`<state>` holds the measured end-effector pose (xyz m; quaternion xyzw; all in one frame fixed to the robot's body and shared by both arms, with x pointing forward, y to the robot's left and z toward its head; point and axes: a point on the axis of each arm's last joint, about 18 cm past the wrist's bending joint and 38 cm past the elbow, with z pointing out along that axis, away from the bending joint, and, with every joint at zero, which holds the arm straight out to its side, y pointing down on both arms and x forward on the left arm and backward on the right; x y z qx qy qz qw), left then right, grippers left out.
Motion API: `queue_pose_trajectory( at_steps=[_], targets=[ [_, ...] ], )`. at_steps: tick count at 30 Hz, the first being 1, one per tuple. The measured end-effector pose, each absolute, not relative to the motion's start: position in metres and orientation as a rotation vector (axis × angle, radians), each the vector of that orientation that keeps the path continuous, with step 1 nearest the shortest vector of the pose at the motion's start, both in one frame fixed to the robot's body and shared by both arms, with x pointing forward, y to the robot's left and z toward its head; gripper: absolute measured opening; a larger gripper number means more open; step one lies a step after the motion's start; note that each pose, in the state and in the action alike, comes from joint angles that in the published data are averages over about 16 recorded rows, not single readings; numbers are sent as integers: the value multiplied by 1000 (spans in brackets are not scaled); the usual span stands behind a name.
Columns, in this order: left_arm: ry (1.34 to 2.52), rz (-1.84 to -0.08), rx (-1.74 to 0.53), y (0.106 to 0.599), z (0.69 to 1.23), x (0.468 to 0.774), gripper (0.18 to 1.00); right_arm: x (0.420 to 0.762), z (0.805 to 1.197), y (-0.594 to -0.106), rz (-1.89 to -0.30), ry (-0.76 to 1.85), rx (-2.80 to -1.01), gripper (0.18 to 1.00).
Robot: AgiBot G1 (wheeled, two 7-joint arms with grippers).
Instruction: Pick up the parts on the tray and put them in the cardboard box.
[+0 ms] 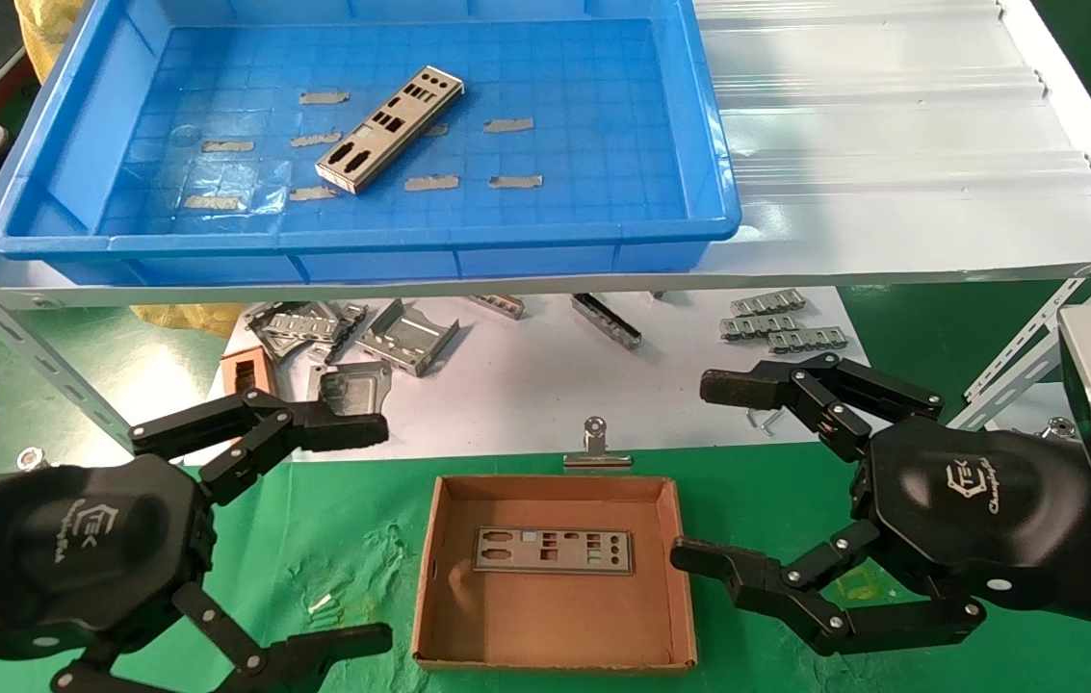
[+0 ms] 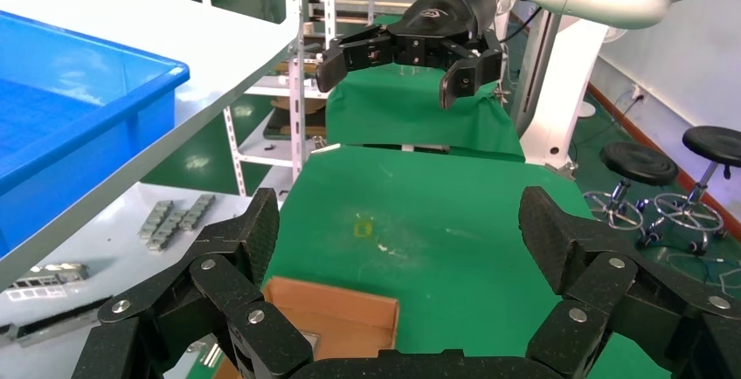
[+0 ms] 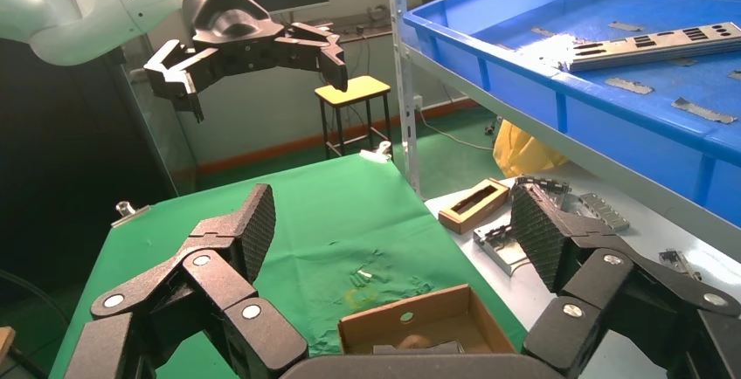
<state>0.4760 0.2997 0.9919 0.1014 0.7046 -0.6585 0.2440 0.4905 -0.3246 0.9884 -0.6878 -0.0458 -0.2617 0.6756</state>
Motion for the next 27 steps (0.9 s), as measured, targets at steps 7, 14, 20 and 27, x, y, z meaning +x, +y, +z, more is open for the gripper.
queue_pose_trajectory(
  at_steps=[7,14,20,27],
  targets=[
    [1924,-1798,277,300,992,476,1001,491,988,-325,-589,-103,-1547,1001],
    [1924,-1798,277,300,992,476,1001,491,988,-325,-589,-103,-1547,1001],
    [1924,-1798,277,300,992,476,1001,491,988,-325,-589,-103,-1547,1001],
    [1924,-1798,277,300,992,476,1001,491,988,-325,-589,-103,-1547,1001]
  ],
)
